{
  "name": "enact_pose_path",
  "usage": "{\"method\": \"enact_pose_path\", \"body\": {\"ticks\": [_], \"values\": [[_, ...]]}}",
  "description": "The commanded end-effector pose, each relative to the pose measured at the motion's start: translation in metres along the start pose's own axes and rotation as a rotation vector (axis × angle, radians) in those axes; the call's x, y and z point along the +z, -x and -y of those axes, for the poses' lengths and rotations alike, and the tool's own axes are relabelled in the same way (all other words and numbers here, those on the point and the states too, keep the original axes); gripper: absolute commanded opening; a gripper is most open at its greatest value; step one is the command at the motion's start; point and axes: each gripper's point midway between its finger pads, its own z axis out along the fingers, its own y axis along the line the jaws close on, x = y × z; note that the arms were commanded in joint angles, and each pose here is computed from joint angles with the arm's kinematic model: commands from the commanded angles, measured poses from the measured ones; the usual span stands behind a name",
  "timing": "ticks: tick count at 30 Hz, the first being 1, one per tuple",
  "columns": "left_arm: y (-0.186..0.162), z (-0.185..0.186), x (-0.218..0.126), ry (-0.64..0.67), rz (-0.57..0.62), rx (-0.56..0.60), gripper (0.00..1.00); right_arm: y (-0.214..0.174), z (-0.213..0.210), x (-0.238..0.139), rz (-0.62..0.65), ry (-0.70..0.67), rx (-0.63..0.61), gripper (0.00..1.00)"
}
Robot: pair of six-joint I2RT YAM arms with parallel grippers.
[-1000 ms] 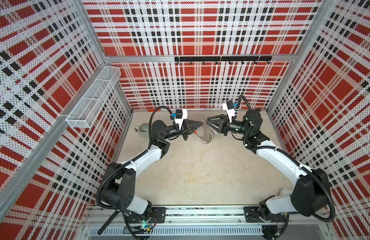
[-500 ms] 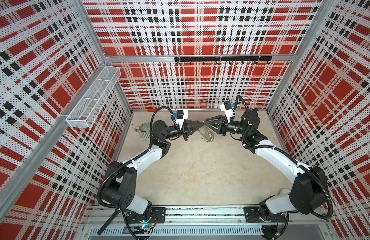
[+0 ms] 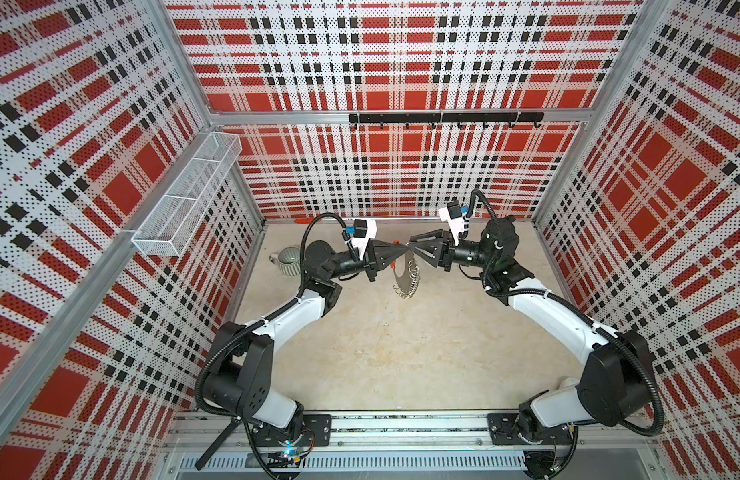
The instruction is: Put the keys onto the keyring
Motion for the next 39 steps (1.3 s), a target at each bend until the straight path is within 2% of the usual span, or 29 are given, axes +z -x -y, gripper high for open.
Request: {"method": "enact_pose_path", "body": {"ticks": [1, 16, 33, 39], "values": [[0.0140, 0.0075, 0.0040, -0.033, 0.031, 0.047, 0.00, 0.0106, -0.0093, 0.0032, 0.011, 0.034, -0.042, 0.36], [0.0151, 0.0058, 0.0045, -0.032, 0.032, 0.049, 0.00, 0.0071, -0.0118, 0.0057, -0.001, 0.049, -0.034, 0.27], [0.0127, 0.0045, 0.0046, -0.030, 0.029, 0.040, 0.00, 0.0049, -0.0137, 0.0046, -0.003, 0.042, -0.041, 0.00], [0.0095, 0.0012, 0.0044, -0.019, 0.027, 0.035, 0.00, 0.0064, -0.0130, 0.0044, 0.004, 0.029, -0.044, 0.00]]}}
